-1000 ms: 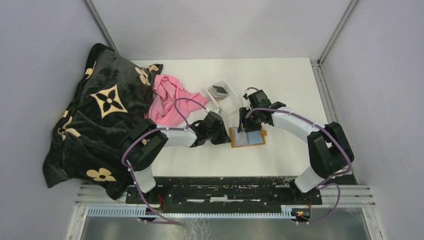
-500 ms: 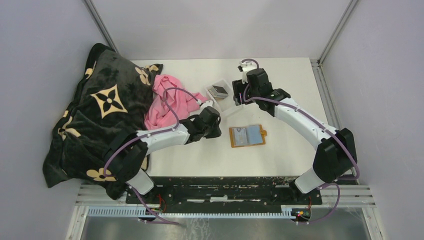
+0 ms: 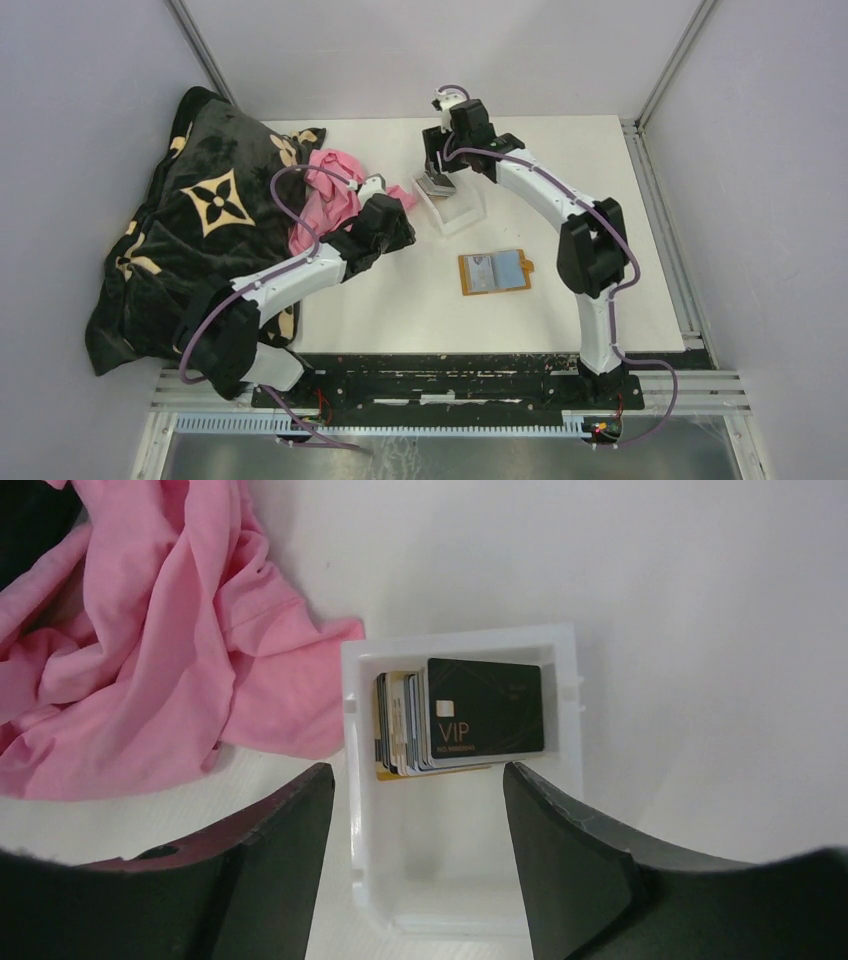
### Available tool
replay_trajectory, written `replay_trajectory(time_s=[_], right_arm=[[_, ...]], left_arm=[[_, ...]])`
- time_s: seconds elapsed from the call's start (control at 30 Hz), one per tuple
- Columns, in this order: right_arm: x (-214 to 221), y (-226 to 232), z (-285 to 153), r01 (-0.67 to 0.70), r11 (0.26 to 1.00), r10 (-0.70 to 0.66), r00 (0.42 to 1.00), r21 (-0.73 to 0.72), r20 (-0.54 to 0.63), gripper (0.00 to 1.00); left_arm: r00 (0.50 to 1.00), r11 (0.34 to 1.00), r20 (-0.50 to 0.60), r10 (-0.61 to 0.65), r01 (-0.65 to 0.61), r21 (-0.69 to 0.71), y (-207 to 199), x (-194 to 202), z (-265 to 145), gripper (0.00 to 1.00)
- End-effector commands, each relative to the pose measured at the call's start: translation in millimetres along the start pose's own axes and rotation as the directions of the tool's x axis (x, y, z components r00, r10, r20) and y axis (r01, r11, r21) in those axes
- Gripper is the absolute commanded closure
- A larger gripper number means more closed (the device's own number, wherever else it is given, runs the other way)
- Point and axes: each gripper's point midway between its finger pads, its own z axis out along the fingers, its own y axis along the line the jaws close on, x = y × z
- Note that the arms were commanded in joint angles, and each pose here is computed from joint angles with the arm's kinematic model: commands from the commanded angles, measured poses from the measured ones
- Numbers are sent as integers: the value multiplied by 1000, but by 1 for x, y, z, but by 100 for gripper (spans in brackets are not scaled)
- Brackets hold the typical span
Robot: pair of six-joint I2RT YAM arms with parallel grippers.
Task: Put the credit cards into the card holder
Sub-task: Pick up the credit card from the storage box.
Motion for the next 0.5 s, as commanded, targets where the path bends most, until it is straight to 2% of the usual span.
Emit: replay_trajectory(time_s=[0.0,0.47], right_arm=[[1,18,16,16,996,-22,997,-89,-70,30],[32,19,63,-22,994,4,985,-103,-173,29]], left_arm=[[999,1000,28,24,-24,18,-2,-14,11,44],[1000,1000,10,-17,17,11,-8,-23,53,45]])
